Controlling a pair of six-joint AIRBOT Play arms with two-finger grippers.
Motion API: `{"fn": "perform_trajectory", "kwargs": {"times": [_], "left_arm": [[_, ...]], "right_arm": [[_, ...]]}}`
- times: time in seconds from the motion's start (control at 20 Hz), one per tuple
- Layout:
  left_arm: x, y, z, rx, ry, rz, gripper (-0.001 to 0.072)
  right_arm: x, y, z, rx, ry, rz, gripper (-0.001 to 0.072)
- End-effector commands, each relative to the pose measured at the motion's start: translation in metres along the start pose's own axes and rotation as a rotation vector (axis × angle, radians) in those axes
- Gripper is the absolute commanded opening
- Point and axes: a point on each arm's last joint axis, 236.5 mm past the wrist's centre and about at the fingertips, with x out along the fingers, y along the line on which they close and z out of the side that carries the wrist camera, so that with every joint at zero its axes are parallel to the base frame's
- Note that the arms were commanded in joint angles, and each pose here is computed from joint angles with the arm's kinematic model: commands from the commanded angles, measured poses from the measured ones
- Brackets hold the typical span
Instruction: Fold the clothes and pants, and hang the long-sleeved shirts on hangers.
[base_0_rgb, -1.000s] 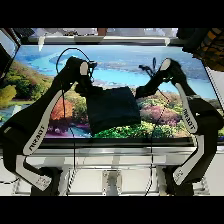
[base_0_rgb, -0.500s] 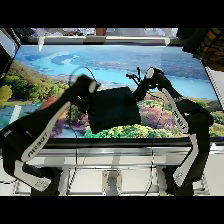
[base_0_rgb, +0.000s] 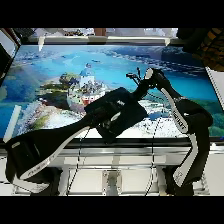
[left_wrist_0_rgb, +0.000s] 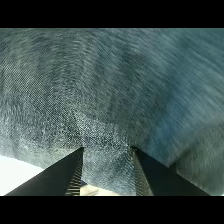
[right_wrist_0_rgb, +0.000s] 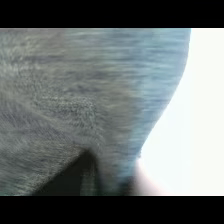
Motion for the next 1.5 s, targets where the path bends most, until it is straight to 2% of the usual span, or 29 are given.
{"fn": "perform_trajectory", "kwargs": {"times": [0.0, 0.2, 0.35, 0.55, 0.75, 0.8, 0.85, 0.9, 0.95, 1.05, 1.2, 1.4, 1.45], "left_arm": [[-0.022, -0.021, 0.000, 0.022, -0.065, -0.019, 0.0344], [-0.064, 0.005, 0.008, -0.046, -0.171, -0.003, 0.0359], [-0.074, 0.042, 0.002, -0.090, -0.160, 0.068, 0.0358], [-0.069, 0.081, -0.003, -0.188, -0.114, 0.089, 0.0359], [-0.067, 0.120, -0.003, -0.291, -0.103, 0.096, 0.0359], [-0.066, 0.129, -0.004, -0.314, -0.101, 0.097, 0.0358], [-0.066, 0.138, -0.005, -0.337, -0.098, 0.099, 0.0358], [-0.065, 0.145, -0.005, -0.357, -0.100, 0.100, 0.0358], [-0.065, 0.152, -0.005, -0.375, -0.101, 0.101, 0.0358], [-0.064, 0.164, -0.003, -0.406, -0.112, 0.101, 0.0358], [-0.063, 0.178, -0.004, -0.441, -0.117, 0.102, 0.0357], [-0.052, 0.180, -0.005, -0.446, -0.089, 0.104, 0.0357], [-0.048, 0.180, -0.005, -0.444, -0.078, 0.106, 0.0357]], "right_arm": [[-0.014, -0.025, 0.009, 0.005, -0.037, -0.084, 0.0024], [-0.050, -0.098, 0.004, 0.129, -0.091, -0.226, 0.0024], [-0.081, -0.172, -0.032, 0.261, -0.093, -0.321, 0.0025], [-0.124, -0.271, -0.120, 0.524, -0.096, -0.388, 0.0025], [-0.162, -0.341, -0.258, 0.896, -0.089, -0.381, 0.0046], [-0.169, -0.349, -0.293, 0.985, -0.089, -0.365, 0.0099], [-0.175, -0.354, -0.329, 1.077, -0.090, -0.346, 0.0276], [-0.180, -0.357, -0.362, 1.157, -0.099, -0.325, 0.0415], [-0.184, -0.357, -0.387, 1.220, -0.115, -0.300, 0.0446], [-0.194, -0.357, -0.420, 1.319, -0.194, -0.247, 0.0450], [-0.224, -0.358, -0.408, 1.347, -0.418, -0.174, 0.0449], [-0.295, -0.338, -0.317, 1.143, -0.678, -0.178, 0.0444], [-0.309, -0.324, -0.290, 1.080, -0.701, -0.194, 0.0420]]}}
